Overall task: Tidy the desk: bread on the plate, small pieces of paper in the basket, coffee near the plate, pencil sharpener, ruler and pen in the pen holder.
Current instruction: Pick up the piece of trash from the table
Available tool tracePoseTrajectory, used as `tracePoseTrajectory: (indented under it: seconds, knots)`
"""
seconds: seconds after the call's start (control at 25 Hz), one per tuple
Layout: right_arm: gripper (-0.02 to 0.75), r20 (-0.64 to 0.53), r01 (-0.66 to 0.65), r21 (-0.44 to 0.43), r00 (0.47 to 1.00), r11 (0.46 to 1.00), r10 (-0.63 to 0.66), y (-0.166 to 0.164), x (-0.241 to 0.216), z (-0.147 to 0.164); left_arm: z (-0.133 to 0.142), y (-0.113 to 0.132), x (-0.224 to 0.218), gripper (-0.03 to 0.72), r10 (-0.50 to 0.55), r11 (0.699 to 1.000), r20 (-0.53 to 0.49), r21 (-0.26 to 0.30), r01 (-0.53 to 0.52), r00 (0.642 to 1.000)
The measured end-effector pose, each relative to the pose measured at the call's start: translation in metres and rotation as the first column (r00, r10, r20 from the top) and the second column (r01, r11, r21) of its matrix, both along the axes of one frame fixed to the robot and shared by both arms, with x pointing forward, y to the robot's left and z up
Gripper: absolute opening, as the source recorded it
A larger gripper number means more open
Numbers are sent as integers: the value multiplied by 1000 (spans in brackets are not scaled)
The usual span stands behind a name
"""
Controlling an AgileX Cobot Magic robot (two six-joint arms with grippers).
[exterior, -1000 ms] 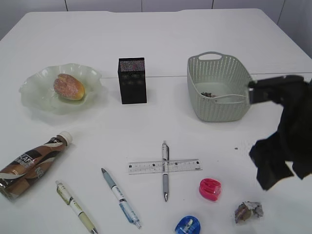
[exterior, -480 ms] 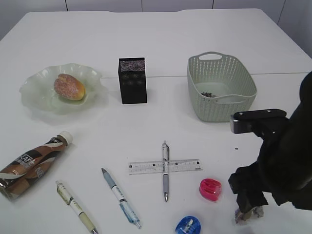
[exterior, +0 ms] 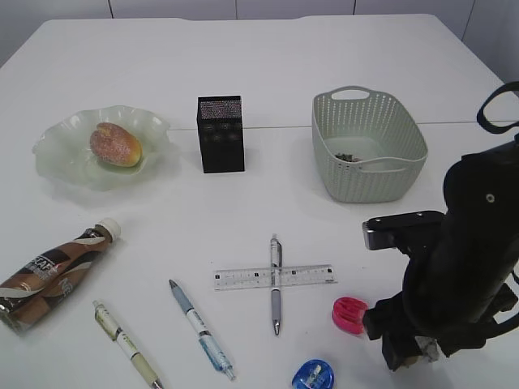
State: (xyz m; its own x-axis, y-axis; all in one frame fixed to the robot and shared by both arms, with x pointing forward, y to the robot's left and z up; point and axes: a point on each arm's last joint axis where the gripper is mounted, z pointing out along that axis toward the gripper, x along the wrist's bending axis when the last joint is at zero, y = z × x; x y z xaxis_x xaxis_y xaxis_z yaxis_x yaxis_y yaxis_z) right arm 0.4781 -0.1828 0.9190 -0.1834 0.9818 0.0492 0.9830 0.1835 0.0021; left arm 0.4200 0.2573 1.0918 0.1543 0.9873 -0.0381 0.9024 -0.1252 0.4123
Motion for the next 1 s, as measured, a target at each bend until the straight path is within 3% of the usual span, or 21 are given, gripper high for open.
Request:
tracePoseTrajectory:
  seconds: [0.64, 1.0]
  knots:
    - [524, 14, 17, 2, 1000, 1000, -18, 3, 8, -18, 0, 0, 1, 479, 0, 1000, 7, -2, 0, 1000]
    - [326, -8, 19, -10, 1000, 1000, -19, 3, 8, -25, 1, 0, 2, 479, 0, 1000, 22, -5, 0, 1000]
